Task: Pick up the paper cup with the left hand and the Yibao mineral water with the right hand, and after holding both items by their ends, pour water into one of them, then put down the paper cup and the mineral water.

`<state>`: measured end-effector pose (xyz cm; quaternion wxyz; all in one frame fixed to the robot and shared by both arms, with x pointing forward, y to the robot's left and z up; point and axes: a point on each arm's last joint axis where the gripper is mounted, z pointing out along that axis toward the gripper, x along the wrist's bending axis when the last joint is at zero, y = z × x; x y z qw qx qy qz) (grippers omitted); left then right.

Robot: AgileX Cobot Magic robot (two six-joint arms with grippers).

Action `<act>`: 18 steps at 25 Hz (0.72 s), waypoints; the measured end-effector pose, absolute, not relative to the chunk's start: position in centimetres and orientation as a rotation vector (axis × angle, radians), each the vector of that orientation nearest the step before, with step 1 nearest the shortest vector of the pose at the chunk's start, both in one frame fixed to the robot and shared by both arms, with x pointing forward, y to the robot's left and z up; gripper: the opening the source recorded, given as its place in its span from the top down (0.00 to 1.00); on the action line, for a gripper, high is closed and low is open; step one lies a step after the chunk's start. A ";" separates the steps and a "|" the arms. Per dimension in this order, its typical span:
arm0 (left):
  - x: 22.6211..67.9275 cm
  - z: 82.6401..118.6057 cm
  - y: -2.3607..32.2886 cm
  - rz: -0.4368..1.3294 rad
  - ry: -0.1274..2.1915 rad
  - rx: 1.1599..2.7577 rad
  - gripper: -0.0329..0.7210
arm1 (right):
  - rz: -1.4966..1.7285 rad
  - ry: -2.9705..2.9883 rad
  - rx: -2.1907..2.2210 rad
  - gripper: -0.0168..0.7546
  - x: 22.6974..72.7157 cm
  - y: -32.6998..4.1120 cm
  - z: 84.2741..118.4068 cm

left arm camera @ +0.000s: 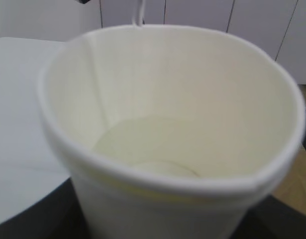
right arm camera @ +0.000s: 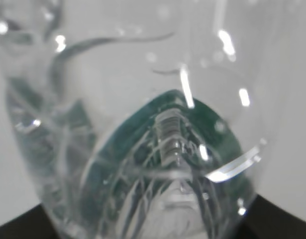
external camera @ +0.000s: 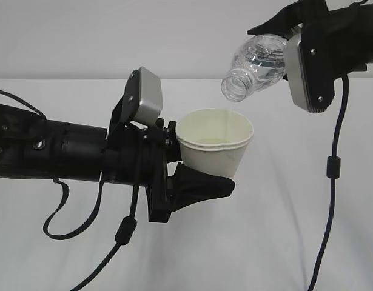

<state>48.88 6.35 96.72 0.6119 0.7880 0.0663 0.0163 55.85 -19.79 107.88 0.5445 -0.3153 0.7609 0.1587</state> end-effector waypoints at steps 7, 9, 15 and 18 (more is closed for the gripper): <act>48.9 96.7 6.3 0.038 0.153 1.818 0.34 | 0.377 1.805 -0.748 0.44 55.9 -19.8 107.9; 48.9 96.7 6.3 0.038 0.156 1.816 0.34 | 0.377 1.805 -0.748 0.44 55.9 -19.8 107.9; 48.9 96.8 6.3 0.039 0.162 1.812 0.34 | 0.376 1.805 -0.749 0.44 55.9 -19.8 107.9; 48.9 96.8 6.3 0.039 0.163 1.811 0.34 | 0.375 1.804 -0.750 0.44 55.9 -19.8 107.9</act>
